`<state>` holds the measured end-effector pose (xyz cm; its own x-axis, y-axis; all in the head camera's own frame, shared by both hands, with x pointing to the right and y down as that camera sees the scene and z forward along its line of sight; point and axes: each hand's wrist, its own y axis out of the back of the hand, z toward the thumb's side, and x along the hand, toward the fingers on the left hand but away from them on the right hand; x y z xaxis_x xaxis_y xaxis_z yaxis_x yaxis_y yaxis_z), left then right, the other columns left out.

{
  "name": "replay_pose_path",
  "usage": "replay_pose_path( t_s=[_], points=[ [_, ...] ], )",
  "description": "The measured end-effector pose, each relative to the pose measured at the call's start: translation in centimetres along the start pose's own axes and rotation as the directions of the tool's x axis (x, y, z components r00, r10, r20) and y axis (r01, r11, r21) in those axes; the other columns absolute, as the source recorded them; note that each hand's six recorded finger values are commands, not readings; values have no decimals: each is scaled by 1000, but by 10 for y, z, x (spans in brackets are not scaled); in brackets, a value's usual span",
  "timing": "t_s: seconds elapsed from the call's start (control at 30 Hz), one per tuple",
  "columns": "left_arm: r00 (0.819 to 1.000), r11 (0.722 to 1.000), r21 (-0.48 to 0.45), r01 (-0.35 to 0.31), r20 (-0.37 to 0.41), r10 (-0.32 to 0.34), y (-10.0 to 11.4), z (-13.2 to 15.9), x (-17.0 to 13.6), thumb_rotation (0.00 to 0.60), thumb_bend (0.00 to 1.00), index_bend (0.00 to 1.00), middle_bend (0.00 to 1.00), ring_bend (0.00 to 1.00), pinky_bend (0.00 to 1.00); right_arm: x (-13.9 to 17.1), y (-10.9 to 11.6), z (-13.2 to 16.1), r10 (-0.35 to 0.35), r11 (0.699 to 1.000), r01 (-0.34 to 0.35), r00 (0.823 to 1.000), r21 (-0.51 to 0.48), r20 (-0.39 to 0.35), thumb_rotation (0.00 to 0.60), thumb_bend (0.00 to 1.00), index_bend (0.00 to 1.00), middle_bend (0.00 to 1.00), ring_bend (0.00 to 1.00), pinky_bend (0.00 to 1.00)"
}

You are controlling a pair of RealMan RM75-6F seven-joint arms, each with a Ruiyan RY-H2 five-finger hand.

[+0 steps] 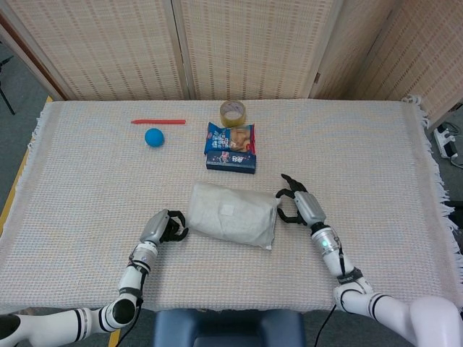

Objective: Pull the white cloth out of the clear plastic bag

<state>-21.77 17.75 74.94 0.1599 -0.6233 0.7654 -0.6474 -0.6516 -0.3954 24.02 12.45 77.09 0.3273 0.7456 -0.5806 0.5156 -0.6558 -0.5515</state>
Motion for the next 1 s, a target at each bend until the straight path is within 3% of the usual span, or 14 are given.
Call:
replay_pose_path(
  t_s=[0.13,0.37,0.5,0.8,1.0],
  points=[
    [1000,1000,-3,-2,0,2,1,0,0,600,963,744,1000,1000,1000,-2,-5,3,1,1000,-1,1000,-5,-3,600,419,407,0,0,0],
    [1000,1000,-7,-2,-2,1,3,-2,1,600,964,744,1000,1000,1000,-4,-8,6,-34,999,34,999,-19,1,600,504,638,4,0,0],
    [1000,1000,-5,3,2,-3,2,-1,1,600,963,744,1000,1000,1000,-5,-8,7,-65,998,65,998,-23,6,600,556,713,37,0,0],
    [1000,1000,-5,-11,-2,11,6,-2,2,600,962,749,1000,1000,1000,1,-4,1,-74,997,74,997,-14,19,600,596,758,63,0,0],
    [999,1000,6,-27,-32,28,10,-15,7,600,965,752,1000,1000,1000,16,14,-10,-70,997,70,997,13,24,600,595,767,69,0,0]
  ],
)
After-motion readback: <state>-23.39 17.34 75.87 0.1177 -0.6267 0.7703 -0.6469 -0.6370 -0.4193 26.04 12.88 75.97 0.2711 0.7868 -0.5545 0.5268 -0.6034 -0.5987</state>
